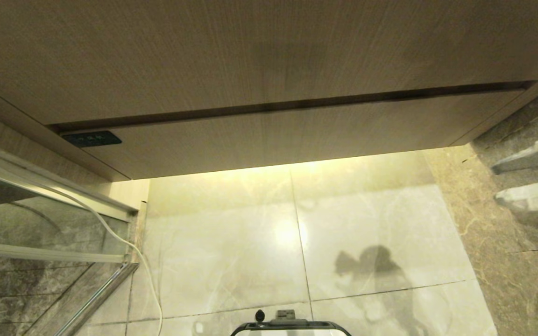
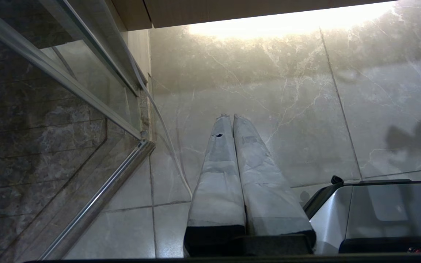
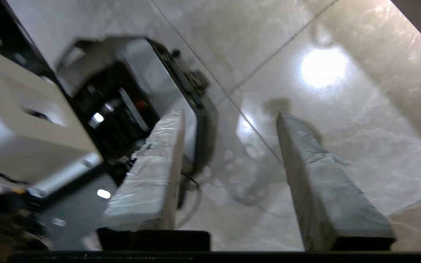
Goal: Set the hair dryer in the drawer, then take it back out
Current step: Pull open the drawer
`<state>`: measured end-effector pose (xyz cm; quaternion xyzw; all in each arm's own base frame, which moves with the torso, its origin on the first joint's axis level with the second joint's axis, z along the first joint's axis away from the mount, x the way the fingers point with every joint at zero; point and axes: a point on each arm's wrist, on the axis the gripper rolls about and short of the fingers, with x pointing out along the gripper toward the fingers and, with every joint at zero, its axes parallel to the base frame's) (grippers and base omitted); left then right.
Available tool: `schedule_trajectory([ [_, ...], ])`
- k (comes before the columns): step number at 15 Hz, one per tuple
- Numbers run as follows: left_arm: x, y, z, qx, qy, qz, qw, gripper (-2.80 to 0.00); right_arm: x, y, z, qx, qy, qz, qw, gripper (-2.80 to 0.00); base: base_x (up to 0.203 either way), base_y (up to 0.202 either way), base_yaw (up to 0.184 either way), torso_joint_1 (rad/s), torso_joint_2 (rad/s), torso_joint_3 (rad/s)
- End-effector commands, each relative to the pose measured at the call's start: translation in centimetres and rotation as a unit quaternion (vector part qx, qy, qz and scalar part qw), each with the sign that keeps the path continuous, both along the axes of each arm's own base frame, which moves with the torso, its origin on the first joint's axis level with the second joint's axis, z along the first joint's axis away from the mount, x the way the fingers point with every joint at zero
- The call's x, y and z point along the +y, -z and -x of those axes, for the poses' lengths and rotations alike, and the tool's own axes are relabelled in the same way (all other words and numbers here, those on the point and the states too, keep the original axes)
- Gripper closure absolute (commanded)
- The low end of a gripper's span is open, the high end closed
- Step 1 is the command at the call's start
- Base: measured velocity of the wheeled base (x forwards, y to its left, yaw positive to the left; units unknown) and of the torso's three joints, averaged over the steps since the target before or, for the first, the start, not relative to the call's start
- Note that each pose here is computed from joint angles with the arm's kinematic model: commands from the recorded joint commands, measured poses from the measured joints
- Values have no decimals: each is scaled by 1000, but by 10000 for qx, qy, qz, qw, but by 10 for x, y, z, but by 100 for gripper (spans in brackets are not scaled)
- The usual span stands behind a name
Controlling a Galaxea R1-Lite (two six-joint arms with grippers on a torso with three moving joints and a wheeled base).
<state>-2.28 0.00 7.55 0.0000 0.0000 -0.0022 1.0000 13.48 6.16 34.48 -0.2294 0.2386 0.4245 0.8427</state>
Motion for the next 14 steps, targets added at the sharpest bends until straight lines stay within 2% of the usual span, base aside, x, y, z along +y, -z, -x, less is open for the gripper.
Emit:
schedule_trajectory([
  [1, 0, 0, 0, 7, -3, 0, 10000, 0, -2, 36, -27, -380, -381, 847, 9950, -280, 0, 0, 0, 0, 0, 0],
  [2, 0, 0, 0, 5, 1, 0, 10000, 0, -7, 43, -36, -808, -383, 1270, 9879, -280, 0, 0, 0, 0, 0, 0],
  [3, 0, 0, 0, 6, 1, 0, 10000, 0, -13, 49, -47, -1267, -203, 1847, 9744, -280, 0, 0, 0, 0, 0, 0],
  [4, 0, 0, 0, 8, 0, 0, 10000, 0, -15, 52, -58, -1764, -75, 2349, 9559, -280, 0, 0, 0, 0, 0, 0],
  [5, 0, 0, 0, 5, 1, 0, 10000, 0, -16, 54, -69, -2240, -5, 2659, 9376, -280, 0, 0, 0, 0, 0, 0],
  [7, 0, 0, 0, 8, -2, 0, 10000, 0, -13, 57, -90, -3222, 204, 2762, 9052, -280, 0, 0, 0, 0, 0, 0],
  [9, 0, 0, 0, 8, 1, 0, 10000, 0, -7, 61, -108, -4082, 440, 2638, 8728, -280, 0, 0, 0, 0, 0, 0],
  [10, 0, 0, 0, 8, 1, 0, 10000, 0, -2, 69, -118, -4283, 403, 2543, 8662, -280, 0, 0, 0, 0, 0, 0],
  [11, 0, 0, 0, 8, -2, 0, 10000, 0, 1, 75, -124, -4341, 156, 2379, 8687, -280, 0, 0, 0, 0, 0, 0],
  [13, 0, 0, 0, 8, 0, 0, 10000, 0, 6, 84, -131, -4297, -266, 2012, 8799, -280, 0, 0, 0, 0, 0, 0],
  [14, 0, 0, 0, 8, 1, 0, 10000, 0, 8, 86, -136, -4340, -380, 1871, 8804, -280, 0, 0, 0, 0, 0, 0],
])
